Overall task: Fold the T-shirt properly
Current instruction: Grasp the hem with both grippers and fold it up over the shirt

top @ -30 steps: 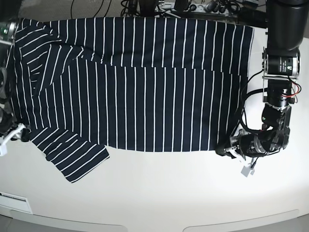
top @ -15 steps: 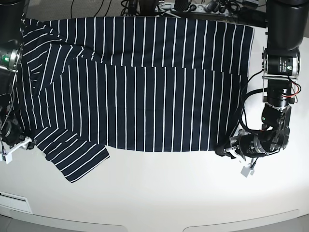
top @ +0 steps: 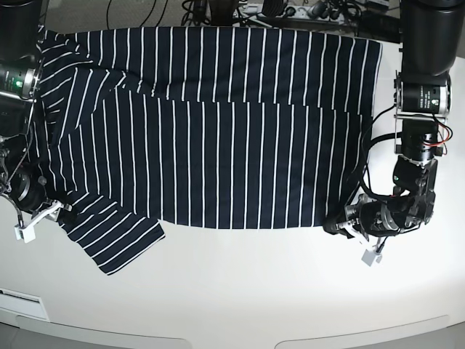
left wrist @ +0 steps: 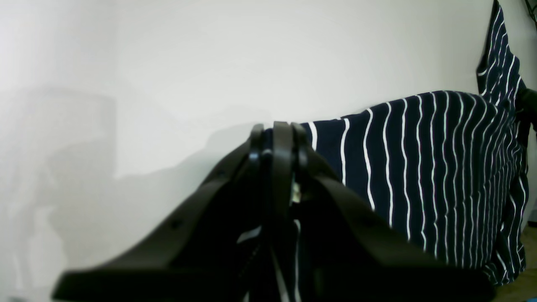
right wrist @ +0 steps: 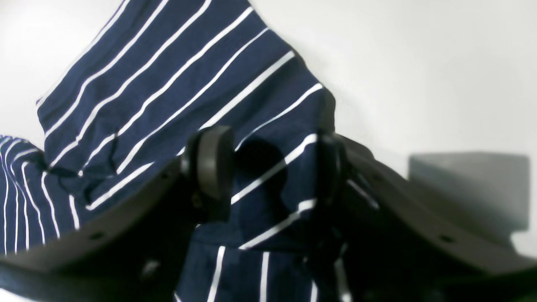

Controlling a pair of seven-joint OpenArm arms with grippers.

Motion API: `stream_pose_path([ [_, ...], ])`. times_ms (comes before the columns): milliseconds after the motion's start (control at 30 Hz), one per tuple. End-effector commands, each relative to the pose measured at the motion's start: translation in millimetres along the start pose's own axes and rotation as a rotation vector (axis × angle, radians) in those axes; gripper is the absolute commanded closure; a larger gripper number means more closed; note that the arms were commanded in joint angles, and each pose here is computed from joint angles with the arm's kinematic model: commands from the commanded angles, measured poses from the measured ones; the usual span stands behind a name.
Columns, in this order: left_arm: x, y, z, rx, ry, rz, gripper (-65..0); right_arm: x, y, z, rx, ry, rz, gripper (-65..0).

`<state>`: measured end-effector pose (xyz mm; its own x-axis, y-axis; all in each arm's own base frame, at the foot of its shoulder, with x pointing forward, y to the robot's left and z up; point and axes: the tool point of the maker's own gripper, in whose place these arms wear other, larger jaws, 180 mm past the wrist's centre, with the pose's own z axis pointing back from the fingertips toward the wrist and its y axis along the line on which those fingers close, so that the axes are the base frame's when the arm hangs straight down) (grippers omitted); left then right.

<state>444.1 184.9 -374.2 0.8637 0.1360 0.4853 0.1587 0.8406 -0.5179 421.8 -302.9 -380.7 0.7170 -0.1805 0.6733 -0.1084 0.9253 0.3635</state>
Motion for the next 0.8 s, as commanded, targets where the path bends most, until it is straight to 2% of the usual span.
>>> stream_pose_path([
  [0, 5.3, 5.3, 6.9, 0.034, 0.018, -0.019, 0.0, 29.9, -1.5, 9.4, 0.001, -0.066, 0.022, -22.0],
  [67, 5.7, 3.5, 6.9, 0.024, 0.017, -0.033, 0.0, 39.3, -0.7, 11.5, 0.001, -0.082, 0.031, -6.8],
  [100, 5.8, 0.8, 6.9, 0.01, 0.017, -0.054, 0.0, 44.7, -0.8, 13.6, -0.001, -0.091, 0.038, -1.8],
  [133, 6.5, -2.3, 7.1, -0.007, 0.016, -0.08, 0.0, 51.9, 1.1, 15.8, 0.003, -0.105, 0.046, 0.0],
  [267, 17.8, -0.4, 9.3, 0.018, -0.014, -0.137, 0.0, 69.9, 11.1, 25.0, 0.014, -0.111, 0.104, 0.0],
  [500, 32.0, -17.4, 14.5, -0.028, -0.034, -0.228, 0.0, 67.7, 18.0, 38.1, 0.027, -0.1, 0.16, 0.0],
  [767, 16.0, -40.8, 21.5, -0.082, 0.075, -0.341, 0.0, 44.5, 21.1, 80.4, -0.029, -0.051, 0.403, 0.0],
])
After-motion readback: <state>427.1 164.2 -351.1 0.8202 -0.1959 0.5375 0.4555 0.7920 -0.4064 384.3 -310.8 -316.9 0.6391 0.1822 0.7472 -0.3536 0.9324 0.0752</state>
